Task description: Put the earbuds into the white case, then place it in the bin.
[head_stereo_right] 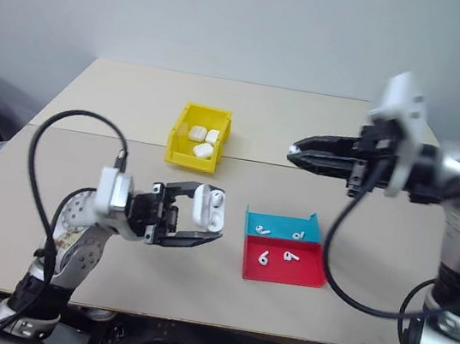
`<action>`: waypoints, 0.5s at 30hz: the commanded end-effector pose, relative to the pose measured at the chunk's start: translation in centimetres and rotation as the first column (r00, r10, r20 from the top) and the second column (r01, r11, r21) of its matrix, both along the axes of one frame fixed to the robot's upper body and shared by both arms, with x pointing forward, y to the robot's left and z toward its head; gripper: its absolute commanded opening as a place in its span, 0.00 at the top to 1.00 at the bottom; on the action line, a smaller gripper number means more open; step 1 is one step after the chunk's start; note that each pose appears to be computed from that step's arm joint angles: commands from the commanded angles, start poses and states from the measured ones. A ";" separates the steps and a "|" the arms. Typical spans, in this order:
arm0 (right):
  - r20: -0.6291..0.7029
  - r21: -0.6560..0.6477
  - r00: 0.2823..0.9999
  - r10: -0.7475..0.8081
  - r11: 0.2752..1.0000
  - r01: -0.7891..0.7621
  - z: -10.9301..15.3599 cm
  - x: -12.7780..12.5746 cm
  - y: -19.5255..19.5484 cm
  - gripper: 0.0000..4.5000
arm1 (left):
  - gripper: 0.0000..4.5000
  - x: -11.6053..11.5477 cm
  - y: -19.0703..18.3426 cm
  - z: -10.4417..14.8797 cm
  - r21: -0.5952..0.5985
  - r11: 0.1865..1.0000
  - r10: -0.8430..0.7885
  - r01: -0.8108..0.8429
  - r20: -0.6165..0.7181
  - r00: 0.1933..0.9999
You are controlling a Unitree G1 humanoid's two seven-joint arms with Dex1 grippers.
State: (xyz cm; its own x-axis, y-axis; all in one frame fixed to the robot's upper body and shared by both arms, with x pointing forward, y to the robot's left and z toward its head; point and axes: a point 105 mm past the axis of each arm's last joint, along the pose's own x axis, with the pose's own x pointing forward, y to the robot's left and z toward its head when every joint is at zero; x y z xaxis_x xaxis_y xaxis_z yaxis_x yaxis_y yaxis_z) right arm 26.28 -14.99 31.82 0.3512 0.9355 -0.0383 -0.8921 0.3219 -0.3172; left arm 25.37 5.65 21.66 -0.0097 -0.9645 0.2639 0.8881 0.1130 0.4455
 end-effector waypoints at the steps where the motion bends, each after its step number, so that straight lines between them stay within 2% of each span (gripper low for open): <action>1: 0.055 0.274 0.987 0.149 0.949 -0.159 1.4 -4.5 0.5 0.81 | 0.38 -0.7 -1.2 2.1 -0.058 0.996 -0.069 0.071 0.031 0.997; 3: 0.069 0.380 0.979 0.191 0.902 -0.203 1.3 -5.8 0.9 0.81 | 0.38 -0.6 -1.7 2.7 -0.062 0.995 -0.077 0.078 0.024 0.997; 8: -0.010 0.505 0.968 0.253 0.836 -0.213 0.3 -6.8 2.7 0.81 | 0.38 -0.6 -2.7 3.8 -0.062 0.992 -0.104 0.106 0.042 0.994; 15: -0.077 0.528 0.960 0.270 0.828 -0.190 -1.2 -7.0 4.4 0.81 | 0.38 -0.8 -3.0 4.6 -0.100 0.988 -0.112 0.117 0.052 0.992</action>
